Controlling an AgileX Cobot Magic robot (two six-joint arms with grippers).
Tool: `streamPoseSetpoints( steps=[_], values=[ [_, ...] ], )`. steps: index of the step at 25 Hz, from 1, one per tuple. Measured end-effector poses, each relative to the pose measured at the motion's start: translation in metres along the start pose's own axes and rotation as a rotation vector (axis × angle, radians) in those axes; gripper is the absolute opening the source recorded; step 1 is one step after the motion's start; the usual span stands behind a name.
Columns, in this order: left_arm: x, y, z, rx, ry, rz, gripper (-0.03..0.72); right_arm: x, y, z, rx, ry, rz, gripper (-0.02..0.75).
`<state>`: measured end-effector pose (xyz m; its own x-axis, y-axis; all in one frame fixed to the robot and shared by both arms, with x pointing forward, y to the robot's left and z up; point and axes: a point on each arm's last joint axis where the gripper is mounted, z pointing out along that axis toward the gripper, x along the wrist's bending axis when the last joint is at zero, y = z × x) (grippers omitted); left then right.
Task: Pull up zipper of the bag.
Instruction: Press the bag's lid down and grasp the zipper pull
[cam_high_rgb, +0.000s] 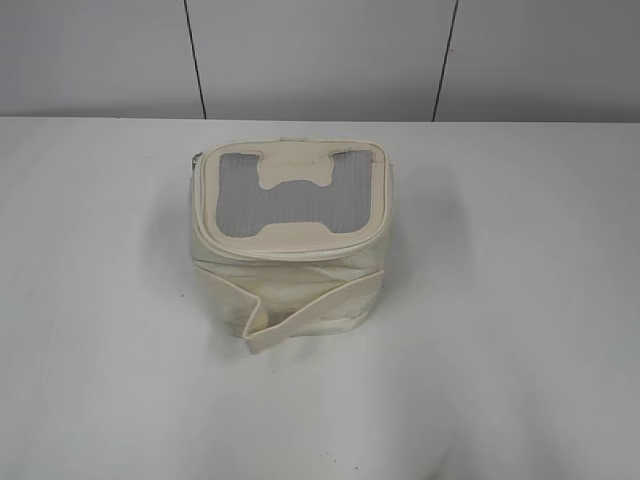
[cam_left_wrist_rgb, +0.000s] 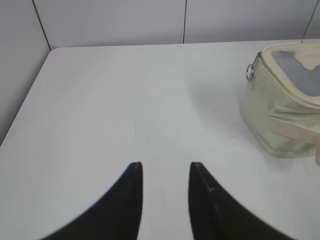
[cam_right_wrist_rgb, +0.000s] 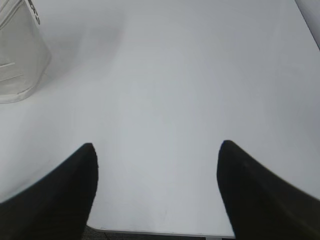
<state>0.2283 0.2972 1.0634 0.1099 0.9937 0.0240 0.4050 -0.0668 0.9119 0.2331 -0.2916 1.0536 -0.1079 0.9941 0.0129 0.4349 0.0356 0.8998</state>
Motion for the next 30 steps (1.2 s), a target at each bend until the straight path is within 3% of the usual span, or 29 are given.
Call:
streamPoseSetpoints(
  steps=[21, 24, 30],
  values=[
    [0.0, 0.0, 0.0, 0.0, 0.0, 0.0, 0.247, 0.002, 0.0, 0.0, -0.001, 0.018, 0.011, 0.58],
    [0.0, 0.0, 0.0, 0.0, 0.0, 0.0, 0.247, 0.006, 0.003, 0.0, -0.013, 0.072, 0.027, 0.58],
    [0.0, 0.0, 0.0, 0.0, 0.0, 0.0, 0.247, 0.025, 0.05, 0.037, -0.044, 0.326, 0.014, 0.58]
  ],
)
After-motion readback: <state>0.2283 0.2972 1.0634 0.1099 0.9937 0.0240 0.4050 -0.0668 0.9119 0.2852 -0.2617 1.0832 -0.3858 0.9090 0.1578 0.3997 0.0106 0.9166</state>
